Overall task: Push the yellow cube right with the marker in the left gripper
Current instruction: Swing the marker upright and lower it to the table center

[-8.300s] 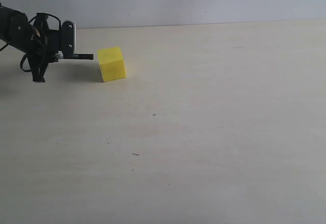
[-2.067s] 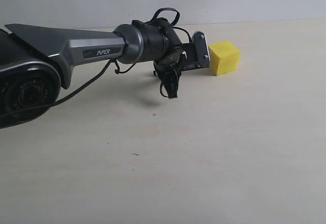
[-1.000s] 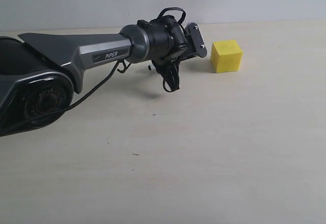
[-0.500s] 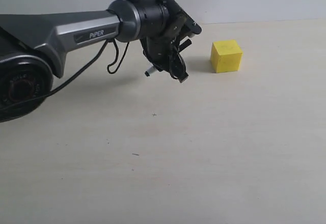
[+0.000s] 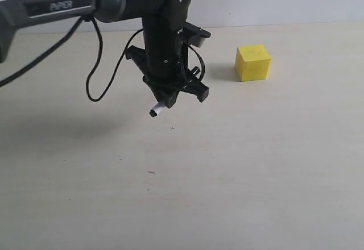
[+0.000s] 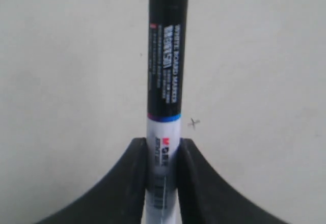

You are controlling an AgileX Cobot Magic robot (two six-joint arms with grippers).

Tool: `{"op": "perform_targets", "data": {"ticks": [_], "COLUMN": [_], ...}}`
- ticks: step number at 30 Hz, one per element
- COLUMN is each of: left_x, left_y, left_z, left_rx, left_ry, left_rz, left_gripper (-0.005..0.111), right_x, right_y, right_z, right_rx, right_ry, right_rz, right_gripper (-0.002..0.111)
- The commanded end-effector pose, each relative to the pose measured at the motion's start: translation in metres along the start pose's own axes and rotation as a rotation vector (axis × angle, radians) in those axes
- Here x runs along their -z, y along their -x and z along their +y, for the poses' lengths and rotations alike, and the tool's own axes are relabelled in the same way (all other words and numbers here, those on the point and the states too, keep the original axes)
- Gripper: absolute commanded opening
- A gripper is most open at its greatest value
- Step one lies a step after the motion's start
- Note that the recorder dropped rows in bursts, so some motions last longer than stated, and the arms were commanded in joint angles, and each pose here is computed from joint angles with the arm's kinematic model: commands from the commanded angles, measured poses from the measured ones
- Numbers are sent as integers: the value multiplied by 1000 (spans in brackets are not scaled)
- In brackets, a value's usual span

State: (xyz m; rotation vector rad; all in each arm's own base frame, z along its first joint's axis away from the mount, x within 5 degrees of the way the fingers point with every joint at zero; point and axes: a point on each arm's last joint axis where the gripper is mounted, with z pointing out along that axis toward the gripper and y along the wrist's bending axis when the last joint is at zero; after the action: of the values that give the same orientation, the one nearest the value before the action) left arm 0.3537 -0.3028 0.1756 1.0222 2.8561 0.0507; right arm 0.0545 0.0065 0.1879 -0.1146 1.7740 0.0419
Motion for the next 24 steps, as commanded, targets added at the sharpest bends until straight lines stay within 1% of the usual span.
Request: {"op": "perform_targets", "data": {"ticks": [1, 3, 4, 5, 6, 8, 9, 11, 12, 14, 15, 17, 20, 23, 24], "left_x": [37, 50, 56, 58, 57, 50, 37, 26, 20, 6, 0, -6, -19, -31, -37], "left_y": [-17, -27, -36, -42, -45, -50, -52, -51, -50, -48, -47, -45, -36, -35, -37], "left_z": [-18, -27, -33, -39, -42, -49, -52, -50, -46, -32, -27, -25, -28, -26, -25], "left_rx": [116, 177, 243, 276, 309, 335, 385, 428, 465, 589, 673, 686, 693, 705, 717], "left_ry": [-79, -103, -117, -130, -136, -141, -148, -143, -136, -127, -136, -137, -169, -166, -162], "left_rz": [-143, -193, -195, -190, -186, -177, -161, -154, -145, -105, -88, -94, -153, -137, -108], "left_gripper": [0, 0, 0, 0, 0, 0, 0, 0, 0, 0, 0, 0, 0, 0, 0], "right_x": [0, 0, 0, 0, 0, 0, 0, 0, 0, 0, 0, 0, 0, 0, 0], "right_y": [-1, -1, -1, -1, -1, -1, -1, -1, -1, -1, -1, -1, -1, -1, -1], "right_z": [0, 0, 0, 0, 0, 0, 1, 2, 3, 3, 3, 3, 3, 3, 3], "right_rx": [5, 5, 5, 5, 5, 5, 9, 12, 13, 14, 14, 14, 14, 14, 14], "right_ry": [2, 2, 2, 2, 2, 4, 22, 39, 45, 49, 49, 49, 49, 49, 49], "right_rz": [-7, -7, -7, -7, -7, -7, -8, -8, -9, -9, -9, -9, -9, -9, -9], "right_gripper": [0, 0, 0, 0, 0, 0, 0, 0, 0, 0, 0, 0, 0, 0, 0]}}
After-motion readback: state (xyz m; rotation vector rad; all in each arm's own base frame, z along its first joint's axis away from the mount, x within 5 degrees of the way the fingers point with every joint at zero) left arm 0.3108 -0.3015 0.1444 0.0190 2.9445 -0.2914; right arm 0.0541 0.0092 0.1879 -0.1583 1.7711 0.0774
